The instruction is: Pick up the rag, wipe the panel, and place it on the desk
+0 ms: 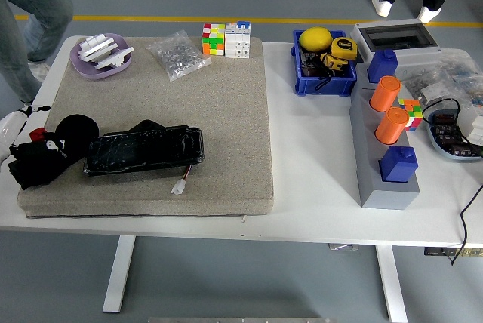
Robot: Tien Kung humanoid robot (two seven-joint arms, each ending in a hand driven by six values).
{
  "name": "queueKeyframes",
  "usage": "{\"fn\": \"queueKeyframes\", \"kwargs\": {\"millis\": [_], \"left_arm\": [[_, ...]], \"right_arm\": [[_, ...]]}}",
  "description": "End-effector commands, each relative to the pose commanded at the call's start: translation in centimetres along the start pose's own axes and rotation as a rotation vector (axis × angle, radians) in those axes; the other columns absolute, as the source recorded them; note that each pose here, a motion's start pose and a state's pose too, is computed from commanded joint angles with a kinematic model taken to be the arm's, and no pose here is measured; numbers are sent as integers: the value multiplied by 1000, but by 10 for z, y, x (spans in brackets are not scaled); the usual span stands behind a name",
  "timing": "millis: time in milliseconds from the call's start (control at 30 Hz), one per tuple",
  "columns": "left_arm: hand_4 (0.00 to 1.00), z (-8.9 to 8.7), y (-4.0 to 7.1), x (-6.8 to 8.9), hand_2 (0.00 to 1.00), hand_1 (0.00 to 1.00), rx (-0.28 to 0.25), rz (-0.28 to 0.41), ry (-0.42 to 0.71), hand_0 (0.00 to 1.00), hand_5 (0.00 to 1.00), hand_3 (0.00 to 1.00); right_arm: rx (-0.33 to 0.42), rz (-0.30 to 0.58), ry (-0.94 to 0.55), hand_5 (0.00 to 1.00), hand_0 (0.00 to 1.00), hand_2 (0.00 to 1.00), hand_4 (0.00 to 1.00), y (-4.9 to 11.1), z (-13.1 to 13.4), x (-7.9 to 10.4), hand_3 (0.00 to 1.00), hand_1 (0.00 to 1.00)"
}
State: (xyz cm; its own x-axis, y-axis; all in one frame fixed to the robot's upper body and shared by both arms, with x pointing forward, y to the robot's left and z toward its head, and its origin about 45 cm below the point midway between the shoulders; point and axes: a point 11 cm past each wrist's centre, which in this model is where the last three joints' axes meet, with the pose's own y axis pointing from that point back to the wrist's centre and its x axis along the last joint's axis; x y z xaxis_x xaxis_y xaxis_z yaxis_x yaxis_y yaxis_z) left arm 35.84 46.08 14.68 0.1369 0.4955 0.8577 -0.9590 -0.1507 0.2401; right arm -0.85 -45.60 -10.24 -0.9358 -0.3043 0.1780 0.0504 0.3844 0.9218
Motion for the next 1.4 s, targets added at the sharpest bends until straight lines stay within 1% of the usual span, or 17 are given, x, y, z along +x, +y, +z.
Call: {"fn": "queueKeyframes", "kwargs": {"millis": [100, 167, 200, 267, 367, 400, 567, 600, 733, 767, 867, 967, 1000, 1167, 1200, 1367, 1400], "left_arm": [[906, 0, 0, -2, 982, 998, -2, -3, 6, 998, 359, 873], [906, 3, 0, -5, 982, 998, -16, -4, 11, 998, 359, 873], [818, 4, 0, -7, 926, 898, -20, -7, 14, 752, 242, 762], [818, 5, 0, -9, 926, 898, -32, -6, 18, 752, 242, 762], [818, 5, 1, -13, 926, 898, -32, -10, 25, 752, 242, 762], [570, 3, 1, -15, 805, 558, -26, -10, 27, 416, 95, 630], [570, -2, 3, -21, 805, 558, -11, -23, 29, 416, 95, 630], [370, -2, 3, -21, 737, 489, -11, -23, 30, 349, 12, 593], [370, 0, 3, -21, 737, 489, -22, -12, 39, 349, 12, 593], [9, 1, 4, -21, 575, 316, -31, -5, 41, 281, 2, 494], [9, 3, 4, -21, 575, 316, -45, 0, 45, 281, 2, 494], [9, 4, 5, -23, 575, 316, -40, -10, 44, 281, 2, 494], [2, 4, 5, -23, 533, 261, -39, -10, 47, 271, 2, 432], [2, 10, 11, -18, 533, 261, -36, 7, 56, 271, 2, 432], [25, 12, 13, -17, 529, 245, -37, 11, 58, 274, 2, 426], [25, 31, 21, -10, 529, 245, -71, 30, 56, 274, 2, 426], [67, 35, 23, -10, 532, 245, -78, 30, 66, 268, 2, 437]], "right_arm": [[-1, 1, 0, 472, 762, 670, 998, 0, 0, 0, 610, 662], [-3, 2, 0, 472, 762, 670, 998, 0, 2, 1, 610, 662], [-4, 2, -1, 472, 762, 670, 998, 0, 2, 1, 611, 662], [-4, 3, -1, 472, 762, 670, 998, 0, 2, 1, 611, 662], [-1, 4, -1, 472, 762, 670, 998, 0, 2, 1, 611, 662], [1, 4, -2, 473, 761, 669, 998, 0, 1, 1, 611, 661], [6, 11, -6, 473, 761, 669, 998, 0, -1, 2, 611, 661], [8, 12, -8, 471, 761, 669, 998, 0, -1, 2, 610, 661], [11, 16, -7, 471, 761, 669, 998, 0, -3, 3, 610, 661], [12, 17, -7, 471, 757, 669, 998, 0, -3, 3, 611, 660], [15, 17, -8, 471, 757, 669, 998, 0, -4, 4, 611, 660], [16, 18, -9, 471, 757, 669, 998, 0, -4, 4, 611, 660], [16, 18, -8, 471, 758, 670, 998, 0, -4, 4, 610, 660], [14, 18, -8, 471, 758, 670, 998, 0, -3, 4, 610, 660], [14, 19, -7, 469, 759, 670, 998, 0, -3, 4, 609, 660], [12, 16, -1, 469, 759, 670, 998, 0, -3, 4, 609, 660], [13, 15, 1, 470, 758, 670, 998, 0, -4, 3, 609, 660]]}}
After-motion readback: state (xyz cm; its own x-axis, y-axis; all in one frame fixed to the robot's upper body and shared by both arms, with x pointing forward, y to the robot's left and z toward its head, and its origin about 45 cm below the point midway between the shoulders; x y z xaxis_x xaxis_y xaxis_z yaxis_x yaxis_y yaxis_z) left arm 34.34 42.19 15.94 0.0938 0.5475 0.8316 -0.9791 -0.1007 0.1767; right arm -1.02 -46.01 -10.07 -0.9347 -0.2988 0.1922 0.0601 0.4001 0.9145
